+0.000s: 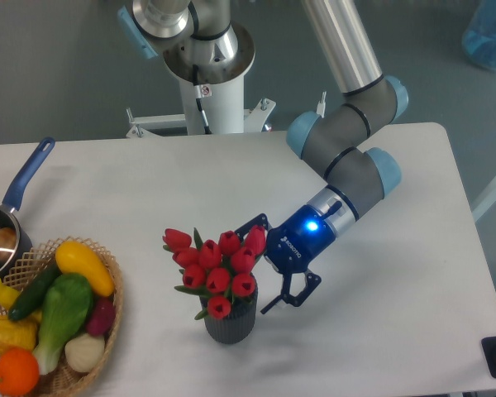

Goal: Insert the flowers into the vase

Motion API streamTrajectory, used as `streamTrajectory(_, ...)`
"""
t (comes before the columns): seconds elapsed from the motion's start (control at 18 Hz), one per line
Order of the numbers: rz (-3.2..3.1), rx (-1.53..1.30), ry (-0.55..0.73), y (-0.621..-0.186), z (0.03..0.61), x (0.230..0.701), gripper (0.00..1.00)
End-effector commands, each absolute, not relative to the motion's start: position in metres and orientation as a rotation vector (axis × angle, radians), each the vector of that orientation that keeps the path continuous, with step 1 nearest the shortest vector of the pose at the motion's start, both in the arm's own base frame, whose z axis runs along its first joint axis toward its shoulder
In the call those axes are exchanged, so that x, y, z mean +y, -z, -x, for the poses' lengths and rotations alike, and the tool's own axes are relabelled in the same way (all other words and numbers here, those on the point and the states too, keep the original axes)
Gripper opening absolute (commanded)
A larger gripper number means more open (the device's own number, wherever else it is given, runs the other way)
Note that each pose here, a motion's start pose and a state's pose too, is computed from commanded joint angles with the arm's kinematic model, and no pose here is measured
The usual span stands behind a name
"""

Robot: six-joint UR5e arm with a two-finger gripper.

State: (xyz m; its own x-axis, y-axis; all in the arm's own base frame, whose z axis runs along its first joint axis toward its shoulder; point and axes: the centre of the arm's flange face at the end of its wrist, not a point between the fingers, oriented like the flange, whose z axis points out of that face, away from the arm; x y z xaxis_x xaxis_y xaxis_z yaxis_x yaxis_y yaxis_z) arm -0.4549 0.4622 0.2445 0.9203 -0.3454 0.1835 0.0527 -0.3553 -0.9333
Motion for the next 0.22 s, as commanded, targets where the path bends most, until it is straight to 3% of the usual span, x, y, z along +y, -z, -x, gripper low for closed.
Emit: streamTrajectory(0.22, 1.953, 0.179, 0.358, -0.256, 0.471, 0.437, 1.0)
